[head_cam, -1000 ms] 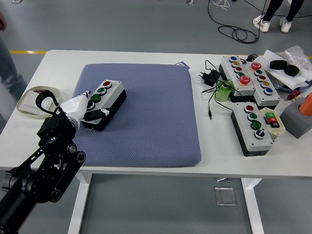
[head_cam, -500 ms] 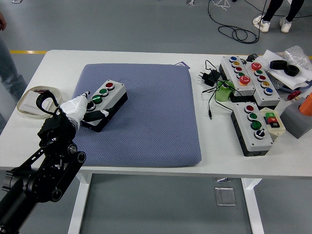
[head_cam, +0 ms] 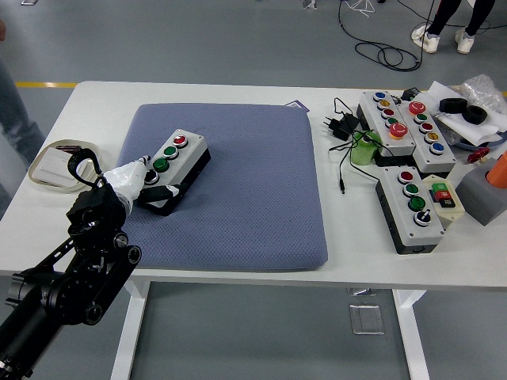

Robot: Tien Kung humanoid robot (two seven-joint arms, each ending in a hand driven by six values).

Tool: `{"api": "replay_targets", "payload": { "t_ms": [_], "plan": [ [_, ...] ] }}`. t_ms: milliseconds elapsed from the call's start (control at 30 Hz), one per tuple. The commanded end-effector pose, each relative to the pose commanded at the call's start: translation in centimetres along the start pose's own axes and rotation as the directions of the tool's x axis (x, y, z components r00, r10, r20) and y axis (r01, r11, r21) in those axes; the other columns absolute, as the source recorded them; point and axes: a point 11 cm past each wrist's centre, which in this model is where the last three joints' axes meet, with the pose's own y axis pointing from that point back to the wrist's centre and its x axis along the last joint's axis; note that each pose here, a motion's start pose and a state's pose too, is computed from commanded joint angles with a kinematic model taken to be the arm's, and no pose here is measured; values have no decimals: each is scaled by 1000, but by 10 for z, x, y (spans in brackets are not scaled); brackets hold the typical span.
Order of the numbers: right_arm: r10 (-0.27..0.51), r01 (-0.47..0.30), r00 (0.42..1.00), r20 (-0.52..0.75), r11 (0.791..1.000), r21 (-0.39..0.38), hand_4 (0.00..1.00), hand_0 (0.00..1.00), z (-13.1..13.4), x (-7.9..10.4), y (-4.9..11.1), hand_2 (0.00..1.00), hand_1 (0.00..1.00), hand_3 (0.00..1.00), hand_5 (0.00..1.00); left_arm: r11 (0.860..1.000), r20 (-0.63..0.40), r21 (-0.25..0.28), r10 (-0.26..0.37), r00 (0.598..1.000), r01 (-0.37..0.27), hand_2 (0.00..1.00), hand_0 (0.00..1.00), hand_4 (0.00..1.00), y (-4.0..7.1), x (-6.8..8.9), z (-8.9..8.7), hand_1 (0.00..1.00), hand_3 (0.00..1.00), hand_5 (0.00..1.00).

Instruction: Pick up the button,place it on the desk,press the button,press the button

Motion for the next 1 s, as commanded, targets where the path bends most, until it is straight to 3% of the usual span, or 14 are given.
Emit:
{"api": "replay_targets", "payload": {
  "t_ms": [133,167,333,367,533,567,733,767,933,967,1000],
  "plan": [
    [0,0,1000,0,1000,0,372,647,0,0,0,663,634,580,235,1000,8,1,-1,1000,1,940,661,985,-1,2,0,826,955,883],
    [0,0,1000,0,1000,-1,372,646,0,0,0,662,634,581,236,1000,10,2,-1,1000,1,860,591,969,-1,2,1,735,899,869],
    [0,0,1000,-2,1000,-2,372,646,1,0,0,662,634,581,236,1000,8,3,11,1000,-11,860,591,969,-2,4,2,735,899,869],
    [0,0,1000,-2,1000,-2,372,645,1,0,0,662,633,580,236,1000,8,4,13,1000,-13,611,348,894,-2,4,2,508,706,763],
    [0,0,1000,0,1000,-1,372,645,0,1,0,662,633,580,236,1000,15,13,17,1000,-17,611,348,894,-4,5,1,508,706,763],
    [1,-1,1000,0,1000,-1,372,646,0,1,0,662,634,581,235,1000,15,14,17,1000,-18,515,231,864,-4,5,1,396,577,704],
    [1,-1,1000,0,1000,-1,372,646,0,1,0,662,634,581,235,1000,16,18,25,1000,-25,515,231,864,-6,4,-1,396,577,704],
    [1,-1,1000,0,1000,-1,373,646,0,1,0,662,634,580,235,1000,16,18,25,1000,-25,371,244,667,-6,4,-1,318,449,513],
    [2,-2,1000,0,1000,-1,373,646,0,1,0,662,634,580,235,999,2,19,37,999,-37,371,244,667,-8,3,-3,318,449,513],
    [2,-2,1000,0,1000,-1,373,646,0,1,0,662,634,581,234,999,-3,20,42,999,-42,275,267,567,-8,3,-4,253,349,200],
    [2,-2,1000,0,1000,-1,373,646,0,1,0,662,634,581,234,999,-6,21,44,999,-44,275,267,567,-9,3,-4,253,349,200]
  ]
}}
